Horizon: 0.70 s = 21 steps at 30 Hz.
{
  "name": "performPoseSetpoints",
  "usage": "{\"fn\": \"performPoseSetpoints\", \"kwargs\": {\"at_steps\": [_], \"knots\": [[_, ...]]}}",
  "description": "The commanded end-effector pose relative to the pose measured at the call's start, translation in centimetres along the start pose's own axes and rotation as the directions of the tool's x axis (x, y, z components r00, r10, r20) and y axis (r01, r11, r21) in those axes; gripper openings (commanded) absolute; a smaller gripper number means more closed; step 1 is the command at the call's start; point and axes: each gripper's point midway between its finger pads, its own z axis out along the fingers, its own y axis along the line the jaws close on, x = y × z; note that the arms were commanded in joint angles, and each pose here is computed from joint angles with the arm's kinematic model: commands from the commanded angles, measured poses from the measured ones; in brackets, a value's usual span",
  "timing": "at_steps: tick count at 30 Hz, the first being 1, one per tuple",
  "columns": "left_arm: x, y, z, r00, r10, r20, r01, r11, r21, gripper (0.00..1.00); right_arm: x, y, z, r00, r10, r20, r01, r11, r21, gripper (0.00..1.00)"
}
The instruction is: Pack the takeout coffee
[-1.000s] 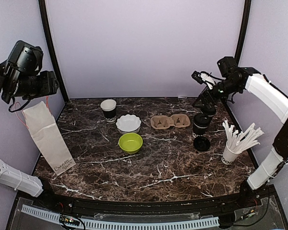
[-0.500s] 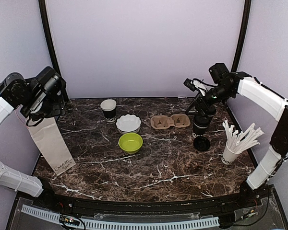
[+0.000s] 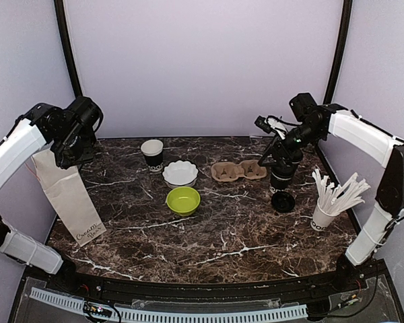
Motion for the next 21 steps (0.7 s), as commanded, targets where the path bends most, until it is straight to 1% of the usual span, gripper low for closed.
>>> {"fn": "performPoseSetpoints", "kwargs": {"at_steps": [1,2,3,4,5,7,8,10,11,12,13,14,15,16,18,20,21], "knots": [[-1.2,-1.3,1.5,0.997,0.074,-0.002,-0.074,0.997,0.027,0.34,0.5,0.7,0.0,1.0,-0.007,-0.003,0.007,1.0,0.003,0.84],[-1.3,-1.7,1.7,0.995,0.096,-0.001,-0.096,0.995,0.033,0.28,0.7,0.7,-0.1,1.0,-0.002,-0.004,0.002,1.0,0.006,0.84],[-1.6,-1.8,1.7,0.992,0.122,0.008,-0.122,0.992,0.036,0.17,0.8,0.8,-0.2,1.0,0.0,-0.002,0.0,1.0,0.01,0.84],[-1.7,-2.0,1.8,0.991,0.135,0.005,-0.136,0.99,0.031,0.13,0.9,0.9,-0.2,1.0,0.003,-0.003,-0.003,1.0,0.014,0.84],[-2.1,-2.0,1.5,0.988,0.152,0.01,-0.152,0.988,0.033,0.04,1.0,0.9,-0.4,1.0,0.007,-0.001,-0.007,1.0,0.017,0.84],[-2.8,-2.3,1.0,0.983,0.181,0.014,-0.181,0.983,0.036,0.0,0.9,1.1,-0.7,1.0,0.014,0.003,-0.014,1.0,0.022,0.84],[-3.1,-2.5,0.9,0.981,0.193,0.018,-0.194,0.98,0.041,0.0,0.9,1.1,-0.9,1.0,0.019,0.007,-0.019,0.999,0.026,0.84],[-5.2,-3.1,-1.0,0.975,0.208,0.075,-0.214,0.973,0.088,0.0,0.6,1.3,-1.2,0.999,0.037,0.014,-0.037,0.999,0.028,0.84],[-5.6,-3.7,-1.5,0.974,0.208,0.086,-0.218,0.968,0.123,0.0,0.4,1.4,-1.4,0.999,0.043,0.018,-0.044,0.999,0.026,0.84],[-7.1,-4.1,-3.0,0.972,0.197,0.126,-0.216,0.963,0.162,0.0,0.3,1.5,-1.7,0.999,0.048,0.024,-0.048,0.998,0.028,0.84],[-7.5,-4.7,-3.6,0.972,0.195,0.132,-0.219,0.956,0.197,0.0,0.1,1.5,-1.9,0.998,0.053,0.029,-0.054,0.998,0.031,0.84],[-9.0,-4.9,-5.3,0.969,0.175,0.174,-0.213,0.95,0.229,0.0,-0.1,1.6,-2.1,0.998,0.056,0.035,-0.058,0.998,0.035,0.84],[-9.3,-5.4,-5.9,0.964,0.188,0.189,-0.23,0.944,0.236,0.0,-0.2,1.6,-2.2,0.997,0.058,0.041,-0.06,0.997,0.038,0.84],[-10.6,-5.4,-7.5,0.956,0.174,0.236,-0.232,0.94,0.249,0.0,-0.4,1.6,-2.4,0.997,0.058,0.044,-0.06,0.997,0.04,0.84],[-11.6,-6.1,-9.5,0.931,0.2,0.304,-0.281,0.925,0.254,0.0,-0.6,1.3,-2.6,0.997,0.063,0.047,-0.065,0.996,0.054,0.84],[-12.1,-7.4,-12.0,0.9,0.226,0.373,-0.345,0.892,0.293,0.0,-0.7,1.0,-2.8,0.997,0.067,0.041,-0.07,0.995,0.066,0.84],[-12.1,-8.6,-13.5,0.883,0.227,0.412,-0.379,0.862,0.336,0.0,-0.8,0.8,-2.9,0.997,0.073,0.041,-0.075,0.995,0.067,0.84]]}}
